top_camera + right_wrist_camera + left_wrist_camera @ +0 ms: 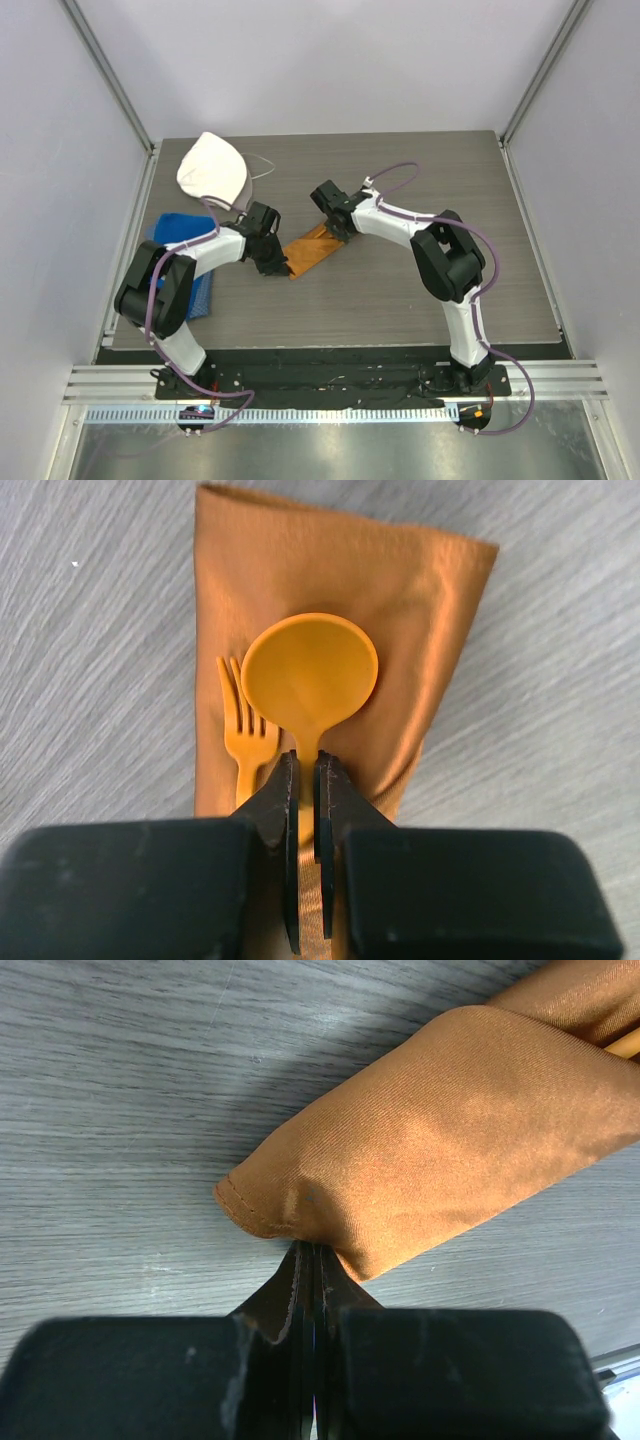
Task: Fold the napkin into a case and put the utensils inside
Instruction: Insert the spoon into the folded napkin.
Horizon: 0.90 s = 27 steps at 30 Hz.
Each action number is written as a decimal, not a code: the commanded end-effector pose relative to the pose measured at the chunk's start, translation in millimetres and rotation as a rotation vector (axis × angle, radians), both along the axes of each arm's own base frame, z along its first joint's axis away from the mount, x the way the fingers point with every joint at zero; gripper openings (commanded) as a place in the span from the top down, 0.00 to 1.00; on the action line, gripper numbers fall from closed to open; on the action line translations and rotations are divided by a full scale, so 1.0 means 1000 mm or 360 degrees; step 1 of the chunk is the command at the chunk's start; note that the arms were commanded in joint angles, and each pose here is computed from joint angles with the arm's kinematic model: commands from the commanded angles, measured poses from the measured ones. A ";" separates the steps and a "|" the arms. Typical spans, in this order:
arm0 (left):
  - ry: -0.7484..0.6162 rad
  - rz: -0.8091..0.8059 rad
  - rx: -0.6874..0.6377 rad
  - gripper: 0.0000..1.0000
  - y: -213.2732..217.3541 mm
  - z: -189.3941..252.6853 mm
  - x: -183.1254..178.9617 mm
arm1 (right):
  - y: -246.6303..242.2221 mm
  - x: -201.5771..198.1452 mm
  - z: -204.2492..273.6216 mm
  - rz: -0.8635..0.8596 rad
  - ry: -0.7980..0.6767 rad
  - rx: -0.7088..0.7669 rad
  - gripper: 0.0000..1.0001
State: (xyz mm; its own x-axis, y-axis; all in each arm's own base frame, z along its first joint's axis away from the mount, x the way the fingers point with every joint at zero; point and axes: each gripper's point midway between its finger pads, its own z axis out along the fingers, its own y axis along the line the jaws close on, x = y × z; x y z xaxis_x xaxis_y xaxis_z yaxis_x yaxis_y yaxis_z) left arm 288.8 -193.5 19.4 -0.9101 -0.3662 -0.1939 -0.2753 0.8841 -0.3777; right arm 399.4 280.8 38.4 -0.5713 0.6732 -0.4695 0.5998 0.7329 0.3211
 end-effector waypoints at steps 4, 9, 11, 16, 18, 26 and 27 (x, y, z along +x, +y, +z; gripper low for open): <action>-0.0104 0.0005 -0.0054 1.00 -0.005 0.017 0.008 | 0.003 -0.005 0.032 -0.0074 -0.0072 0.0118 0.95; -0.0123 0.0005 -0.0045 1.00 -0.004 0.020 0.009 | 0.001 -0.009 0.029 -0.0060 -0.0080 0.0124 0.81; -0.0135 0.0003 -0.0043 1.00 -0.003 0.022 0.009 | 0.001 -0.008 0.031 -0.0029 -0.0086 0.0107 0.74; -0.0192 0.0000 -0.0047 1.00 -0.001 0.032 0.010 | 0.001 -0.003 0.039 0.0044 -0.0142 0.0075 0.58; -0.0212 -0.0003 -0.0057 0.99 -0.001 0.038 0.010 | 0.001 -0.002 0.045 0.0064 -0.0161 0.0068 0.56; -0.0282 -0.0043 -0.0111 0.88 0.002 0.063 -0.006 | -0.023 -0.003 0.102 0.0233 -0.0360 -0.0116 0.52; -0.0321 -0.0059 -0.0155 0.85 0.002 0.071 -0.011 | -0.028 -0.009 0.116 0.0277 -0.0404 -0.0123 0.48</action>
